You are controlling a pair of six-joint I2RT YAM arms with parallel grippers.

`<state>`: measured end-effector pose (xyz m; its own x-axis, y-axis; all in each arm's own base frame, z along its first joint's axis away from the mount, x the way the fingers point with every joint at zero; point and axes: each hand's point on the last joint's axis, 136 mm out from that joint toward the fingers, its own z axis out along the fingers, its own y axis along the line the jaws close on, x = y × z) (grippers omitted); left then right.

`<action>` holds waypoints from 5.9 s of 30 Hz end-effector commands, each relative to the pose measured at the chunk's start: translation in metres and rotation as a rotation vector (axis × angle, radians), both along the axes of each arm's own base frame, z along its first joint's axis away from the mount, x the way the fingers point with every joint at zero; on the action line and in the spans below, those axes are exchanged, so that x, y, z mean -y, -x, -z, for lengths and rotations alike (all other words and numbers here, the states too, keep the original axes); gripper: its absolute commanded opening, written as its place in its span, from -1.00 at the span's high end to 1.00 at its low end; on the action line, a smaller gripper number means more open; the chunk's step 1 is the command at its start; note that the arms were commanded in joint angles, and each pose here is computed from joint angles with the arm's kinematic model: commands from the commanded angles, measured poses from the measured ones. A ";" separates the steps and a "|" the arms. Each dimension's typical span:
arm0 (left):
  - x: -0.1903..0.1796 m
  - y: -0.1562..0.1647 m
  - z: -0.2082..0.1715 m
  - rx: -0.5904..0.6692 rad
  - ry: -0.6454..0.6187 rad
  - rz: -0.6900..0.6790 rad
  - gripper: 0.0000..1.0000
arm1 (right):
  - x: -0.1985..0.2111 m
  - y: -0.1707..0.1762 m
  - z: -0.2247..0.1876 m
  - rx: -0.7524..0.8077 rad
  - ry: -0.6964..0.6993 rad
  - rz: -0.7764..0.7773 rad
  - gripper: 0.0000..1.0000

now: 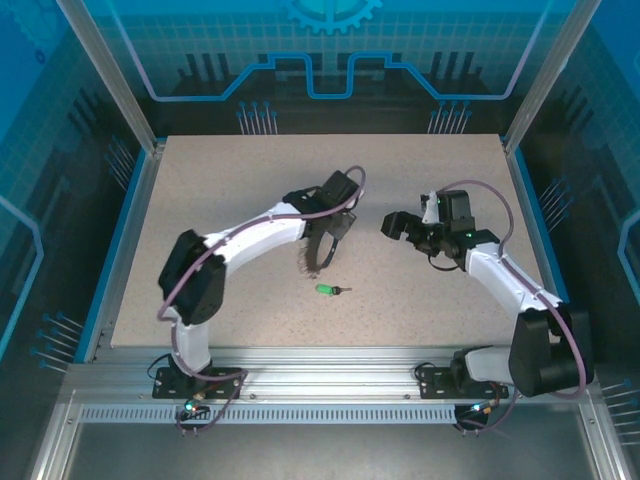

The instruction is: Put the keys on the keyring

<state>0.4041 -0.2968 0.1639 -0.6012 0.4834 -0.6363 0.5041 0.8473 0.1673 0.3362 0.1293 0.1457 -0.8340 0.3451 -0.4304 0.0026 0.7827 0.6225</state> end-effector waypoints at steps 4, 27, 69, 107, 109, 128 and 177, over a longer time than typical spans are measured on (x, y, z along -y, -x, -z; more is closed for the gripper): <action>0.001 0.007 -0.115 0.255 0.310 0.048 1.00 | -0.017 -0.012 -0.055 0.121 -0.058 -0.058 -0.93; -0.008 0.092 -0.246 0.384 1.058 0.464 1.00 | -0.056 0.015 -0.215 0.568 -0.260 -0.275 -0.82; 0.023 0.101 -0.276 0.175 1.287 0.716 1.00 | -0.099 0.058 -0.273 0.803 -0.373 -0.536 0.04; 0.023 0.109 -0.276 0.159 1.327 0.693 0.24 | -0.103 0.052 -0.279 0.824 -0.392 -0.501 1.00; 0.021 0.109 -0.276 0.166 1.330 0.682 0.04 | -0.102 0.052 -0.279 0.830 -0.387 -0.495 1.00; 0.003 0.097 -0.264 0.239 1.326 0.533 -0.55 | -0.099 0.052 -0.287 0.861 -0.409 -0.480 1.00; 0.021 0.100 -0.264 0.192 1.331 0.589 1.00 | -0.047 0.033 -0.273 0.789 -0.345 -0.286 -0.21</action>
<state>0.3177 -0.3212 0.4078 -0.4627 -0.3687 -0.8062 0.8371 0.1178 -0.5343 0.3087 0.1963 0.4107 -0.4407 0.3498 -0.8267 -0.7093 0.4288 0.5595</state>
